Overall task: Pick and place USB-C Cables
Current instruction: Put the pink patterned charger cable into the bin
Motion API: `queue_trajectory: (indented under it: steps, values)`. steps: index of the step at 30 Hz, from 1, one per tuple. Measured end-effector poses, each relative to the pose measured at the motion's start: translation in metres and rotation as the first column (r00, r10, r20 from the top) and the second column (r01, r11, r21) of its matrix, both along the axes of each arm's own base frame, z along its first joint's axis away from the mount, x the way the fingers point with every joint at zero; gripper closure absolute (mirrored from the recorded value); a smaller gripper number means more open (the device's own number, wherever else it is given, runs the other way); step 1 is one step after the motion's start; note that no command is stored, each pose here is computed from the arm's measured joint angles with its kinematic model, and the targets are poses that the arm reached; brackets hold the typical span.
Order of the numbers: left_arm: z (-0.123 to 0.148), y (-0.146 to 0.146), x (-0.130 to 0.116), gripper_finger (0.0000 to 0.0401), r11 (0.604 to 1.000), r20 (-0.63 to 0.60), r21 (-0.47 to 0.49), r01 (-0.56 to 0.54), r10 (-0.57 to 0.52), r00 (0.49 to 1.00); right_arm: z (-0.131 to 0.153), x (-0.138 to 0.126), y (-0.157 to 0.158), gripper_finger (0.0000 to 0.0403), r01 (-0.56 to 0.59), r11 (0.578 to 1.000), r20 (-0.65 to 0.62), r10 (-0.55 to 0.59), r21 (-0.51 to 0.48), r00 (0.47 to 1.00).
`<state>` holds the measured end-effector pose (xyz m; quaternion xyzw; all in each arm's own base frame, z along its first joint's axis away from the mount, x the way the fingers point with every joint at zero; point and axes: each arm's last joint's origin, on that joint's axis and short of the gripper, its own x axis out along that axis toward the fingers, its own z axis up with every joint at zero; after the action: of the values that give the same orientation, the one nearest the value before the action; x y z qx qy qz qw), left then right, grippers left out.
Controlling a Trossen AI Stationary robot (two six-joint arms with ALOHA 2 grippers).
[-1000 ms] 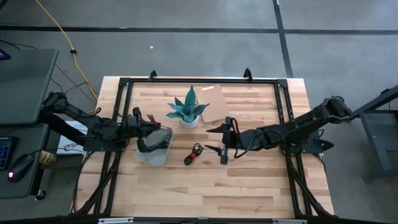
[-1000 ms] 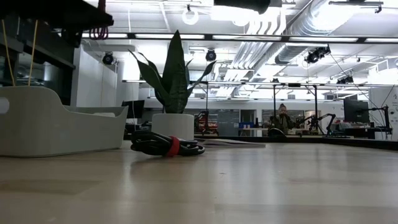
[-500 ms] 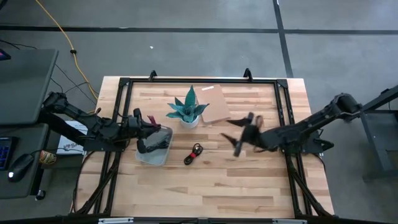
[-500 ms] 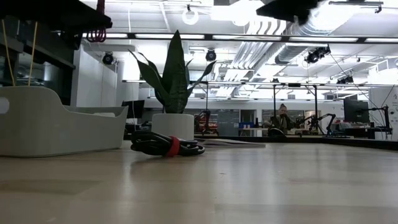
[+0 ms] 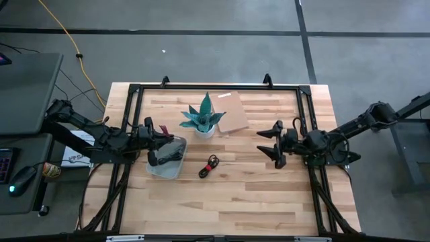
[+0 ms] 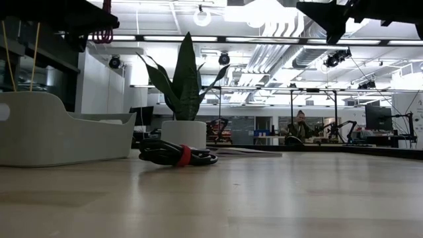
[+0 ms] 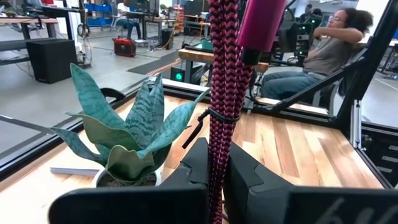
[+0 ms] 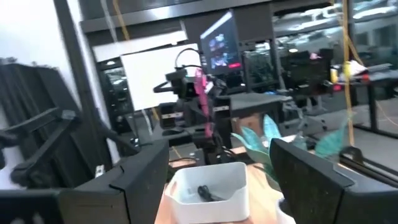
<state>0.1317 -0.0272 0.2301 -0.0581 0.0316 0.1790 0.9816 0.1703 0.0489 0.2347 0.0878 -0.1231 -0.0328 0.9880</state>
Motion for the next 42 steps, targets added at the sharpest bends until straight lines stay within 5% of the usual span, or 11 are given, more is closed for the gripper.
queue_trajectory:
  steps: [12, 18, 24, 35, 39, 42]
  values:
    - [-0.002, -0.002, 0.0, 0.0401, 0.995, -0.003, -0.087, 0.05, -0.051, 0.999, 0.004, 0.001, 0.001, 0.0132, -0.009, 1.0, 0.006, 0.009, -0.008, 1.0]
    - [0.001, -0.002, 0.002, 0.0401, 0.966, -0.231, -0.249, -0.072, 0.013, 0.973, 0.003, 0.001, 0.0, 0.0132, 0.006, 1.0, 0.004, -0.006, -0.004, 1.0]
    - [-0.022, -0.007, 0.012, 0.0401, 0.888, -0.503, -0.362, -0.283, 0.07, 0.862, 0.003, 0.001, 0.0, 0.0132, 0.006, 1.0, 0.004, -0.006, -0.004, 1.0]
    - [-0.067, -0.004, 0.033, 0.0401, 0.758, -0.785, -0.427, -0.494, -0.04, 0.618, 0.003, 0.001, 0.0, 0.0132, 0.007, 1.0, 0.003, -0.007, -0.004, 1.0]
    - [-0.074, -0.003, 0.036, 0.0401, 0.739, -0.813, -0.441, -0.509, -0.09, 0.575, 0.003, 0.001, 0.0, 0.0132, 0.009, 1.0, 0.002, -0.009, -0.012, 1.0]
    - [-0.077, -0.004, 0.038, 0.0401, 0.761, -0.829, -0.423, -0.493, -0.105, 0.549, 0.003, 0.001, 0.0, 0.0132, 0.009, 1.0, 0.001, -0.009, -0.013, 1.0]
